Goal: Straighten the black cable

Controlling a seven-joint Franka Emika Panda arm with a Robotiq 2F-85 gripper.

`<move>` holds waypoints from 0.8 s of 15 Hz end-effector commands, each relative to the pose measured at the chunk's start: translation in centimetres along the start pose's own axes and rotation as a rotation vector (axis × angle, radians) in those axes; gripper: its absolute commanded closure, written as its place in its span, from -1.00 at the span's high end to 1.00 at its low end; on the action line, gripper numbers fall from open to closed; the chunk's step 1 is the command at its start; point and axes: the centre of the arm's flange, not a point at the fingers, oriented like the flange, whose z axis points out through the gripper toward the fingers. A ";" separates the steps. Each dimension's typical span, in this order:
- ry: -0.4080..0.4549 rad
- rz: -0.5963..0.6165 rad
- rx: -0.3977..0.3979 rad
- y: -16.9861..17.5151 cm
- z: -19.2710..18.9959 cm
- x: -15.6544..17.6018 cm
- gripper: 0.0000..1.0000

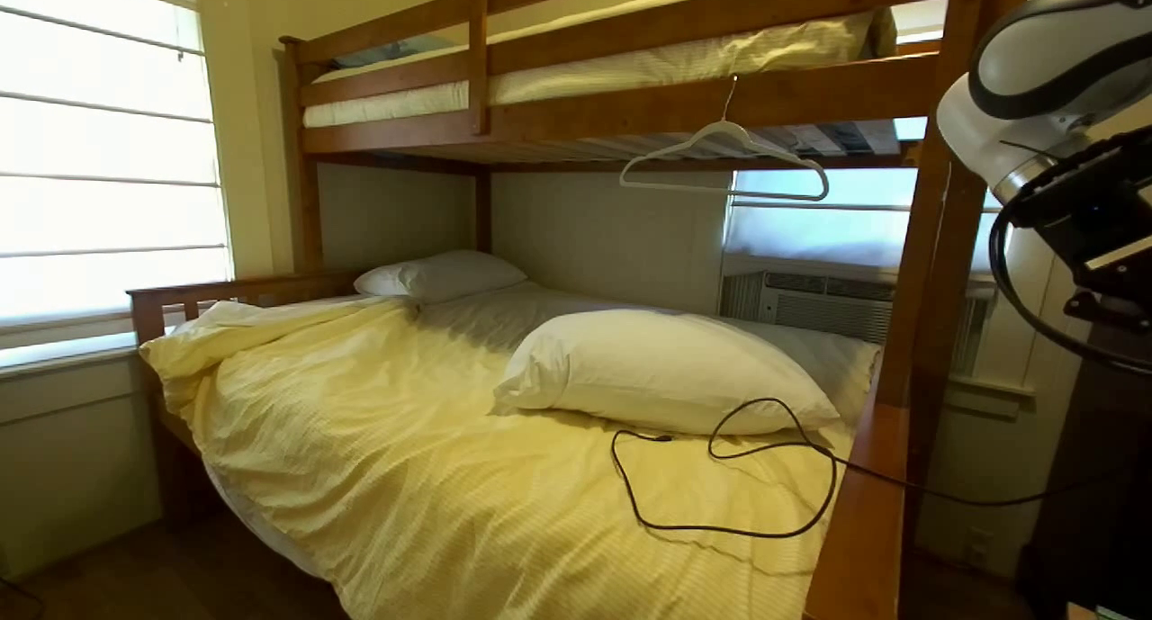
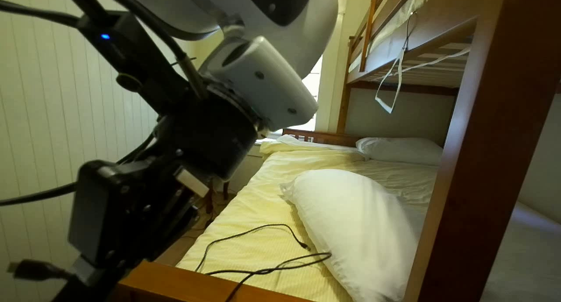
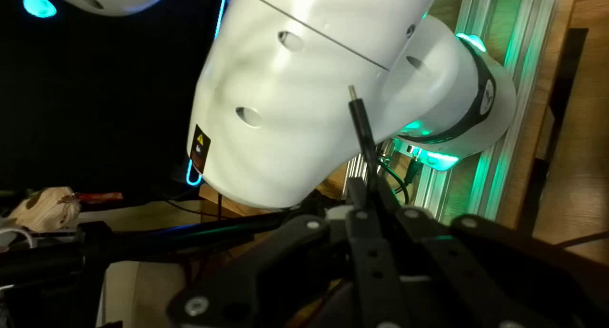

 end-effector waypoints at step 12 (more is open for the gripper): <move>0.097 0.167 -0.008 -0.8 3.7 5.7 -0.97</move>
